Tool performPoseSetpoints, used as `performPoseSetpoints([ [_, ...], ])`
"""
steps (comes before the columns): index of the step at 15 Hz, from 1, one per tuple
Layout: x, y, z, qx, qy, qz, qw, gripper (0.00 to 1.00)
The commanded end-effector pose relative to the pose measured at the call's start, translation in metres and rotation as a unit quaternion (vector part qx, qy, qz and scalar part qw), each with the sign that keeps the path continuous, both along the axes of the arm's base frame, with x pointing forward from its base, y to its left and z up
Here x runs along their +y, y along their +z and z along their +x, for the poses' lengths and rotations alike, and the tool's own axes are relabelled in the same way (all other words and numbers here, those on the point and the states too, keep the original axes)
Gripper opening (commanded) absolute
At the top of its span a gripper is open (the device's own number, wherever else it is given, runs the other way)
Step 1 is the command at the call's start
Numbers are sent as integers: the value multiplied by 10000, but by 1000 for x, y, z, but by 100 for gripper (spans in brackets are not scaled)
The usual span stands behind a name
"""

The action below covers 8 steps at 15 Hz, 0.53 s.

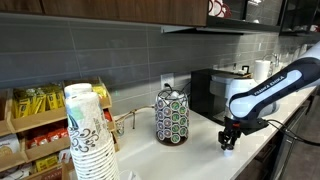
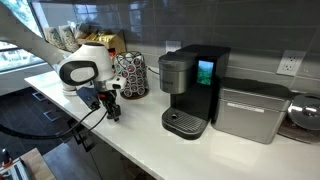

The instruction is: Put the cup in the cupholder

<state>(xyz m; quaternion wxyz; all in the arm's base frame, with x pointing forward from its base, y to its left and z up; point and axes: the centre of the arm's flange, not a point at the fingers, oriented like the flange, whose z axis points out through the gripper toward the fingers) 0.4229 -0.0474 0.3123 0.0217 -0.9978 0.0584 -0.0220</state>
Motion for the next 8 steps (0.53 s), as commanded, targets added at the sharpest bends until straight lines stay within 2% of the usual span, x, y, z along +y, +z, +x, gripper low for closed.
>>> performPoseSetpoints([
  [1,-5,1,-6,94,-78,-3,9999,69],
  [8,-6,-1,-10,249,-51,41,9997,68],
])
